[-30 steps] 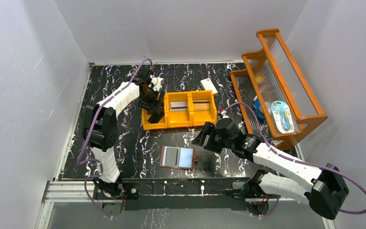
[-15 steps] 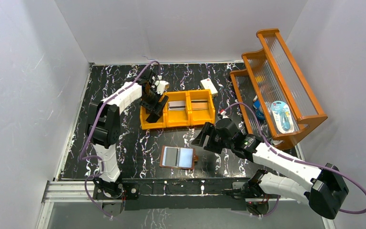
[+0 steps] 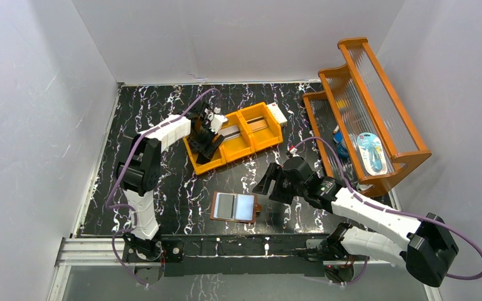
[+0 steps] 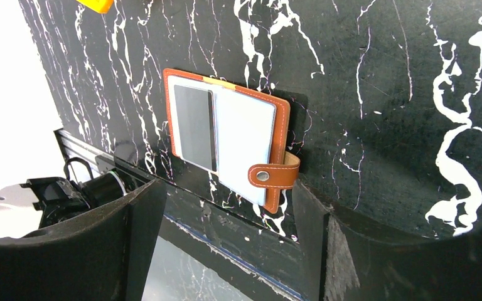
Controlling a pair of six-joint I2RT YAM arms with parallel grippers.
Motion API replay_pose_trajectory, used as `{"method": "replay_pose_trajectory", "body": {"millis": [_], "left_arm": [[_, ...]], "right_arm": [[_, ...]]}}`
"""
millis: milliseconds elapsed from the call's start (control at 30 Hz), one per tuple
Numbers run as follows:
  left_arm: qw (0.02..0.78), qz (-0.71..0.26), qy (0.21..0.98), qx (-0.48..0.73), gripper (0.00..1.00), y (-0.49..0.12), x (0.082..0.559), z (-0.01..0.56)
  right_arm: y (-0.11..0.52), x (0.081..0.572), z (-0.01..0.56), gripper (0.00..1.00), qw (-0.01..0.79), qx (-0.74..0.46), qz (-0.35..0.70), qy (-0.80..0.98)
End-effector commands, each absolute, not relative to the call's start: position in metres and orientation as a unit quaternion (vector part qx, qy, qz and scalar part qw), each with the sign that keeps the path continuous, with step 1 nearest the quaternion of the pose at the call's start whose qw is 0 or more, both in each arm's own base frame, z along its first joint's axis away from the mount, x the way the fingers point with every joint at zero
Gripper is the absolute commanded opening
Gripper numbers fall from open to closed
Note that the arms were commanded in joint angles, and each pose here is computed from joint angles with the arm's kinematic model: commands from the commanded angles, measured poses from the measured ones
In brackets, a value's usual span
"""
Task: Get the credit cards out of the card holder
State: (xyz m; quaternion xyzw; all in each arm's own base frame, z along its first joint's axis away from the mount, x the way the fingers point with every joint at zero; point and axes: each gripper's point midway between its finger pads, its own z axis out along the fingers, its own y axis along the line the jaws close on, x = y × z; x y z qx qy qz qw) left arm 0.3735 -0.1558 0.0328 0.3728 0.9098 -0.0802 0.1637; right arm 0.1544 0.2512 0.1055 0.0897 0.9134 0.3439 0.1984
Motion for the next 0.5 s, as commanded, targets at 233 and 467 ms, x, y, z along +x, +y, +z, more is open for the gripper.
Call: {"method": "replay_pose_trajectory", "body": {"millis": [233,467], "left_arm": [[0.111,-0.032,0.938,0.326,0.65,-0.124,0.351,0.015],[0.14,-0.021,0.933,0.33,0.47,-0.125,0.359,0.028]], "right_arm": [[0.252,0.154,0.103,0.82,0.193,0.097,0.344,0.914],[0.251,0.154,0.099,0.82,0.189,0.099,0.339,0.916]]}}
